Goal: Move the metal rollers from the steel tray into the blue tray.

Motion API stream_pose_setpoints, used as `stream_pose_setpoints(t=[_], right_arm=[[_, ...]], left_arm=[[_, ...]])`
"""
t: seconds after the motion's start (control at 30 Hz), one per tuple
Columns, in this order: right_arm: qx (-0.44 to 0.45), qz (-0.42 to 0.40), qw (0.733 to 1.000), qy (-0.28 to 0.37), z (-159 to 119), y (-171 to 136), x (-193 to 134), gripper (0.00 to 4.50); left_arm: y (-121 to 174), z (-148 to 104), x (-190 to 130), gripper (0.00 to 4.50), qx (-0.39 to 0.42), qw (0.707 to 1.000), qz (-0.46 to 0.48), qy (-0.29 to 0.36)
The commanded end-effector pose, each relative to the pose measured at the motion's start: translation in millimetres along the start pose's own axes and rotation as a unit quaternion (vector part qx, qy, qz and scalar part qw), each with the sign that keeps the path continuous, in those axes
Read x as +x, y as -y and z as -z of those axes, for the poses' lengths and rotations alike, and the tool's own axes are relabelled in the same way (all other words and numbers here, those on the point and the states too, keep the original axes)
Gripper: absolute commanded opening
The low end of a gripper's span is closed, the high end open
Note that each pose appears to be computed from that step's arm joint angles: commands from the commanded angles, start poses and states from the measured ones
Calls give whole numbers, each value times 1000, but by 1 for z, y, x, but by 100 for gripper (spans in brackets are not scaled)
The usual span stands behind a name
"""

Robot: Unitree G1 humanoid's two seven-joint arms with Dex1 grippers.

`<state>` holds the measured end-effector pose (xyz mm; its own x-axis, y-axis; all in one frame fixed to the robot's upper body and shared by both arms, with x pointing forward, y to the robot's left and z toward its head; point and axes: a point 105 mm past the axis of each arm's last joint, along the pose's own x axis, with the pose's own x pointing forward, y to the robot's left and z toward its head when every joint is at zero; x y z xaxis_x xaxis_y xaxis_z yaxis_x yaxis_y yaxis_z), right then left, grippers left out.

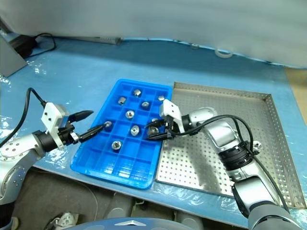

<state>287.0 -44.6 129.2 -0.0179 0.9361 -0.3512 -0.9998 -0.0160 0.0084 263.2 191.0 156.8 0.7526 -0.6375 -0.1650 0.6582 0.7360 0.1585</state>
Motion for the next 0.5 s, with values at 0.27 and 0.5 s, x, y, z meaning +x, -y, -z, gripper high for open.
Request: stream_pose_setpoints(t=[0.27,0.5], right_arm=[[72,-55,995,39,-4,-26,7,179],[103,-60,992,43,1,-27,7,315]], left_arm=[[21,-5,-3,381,2,1000,15,7],[22,-4,-2,381,1,1000,17,3]])
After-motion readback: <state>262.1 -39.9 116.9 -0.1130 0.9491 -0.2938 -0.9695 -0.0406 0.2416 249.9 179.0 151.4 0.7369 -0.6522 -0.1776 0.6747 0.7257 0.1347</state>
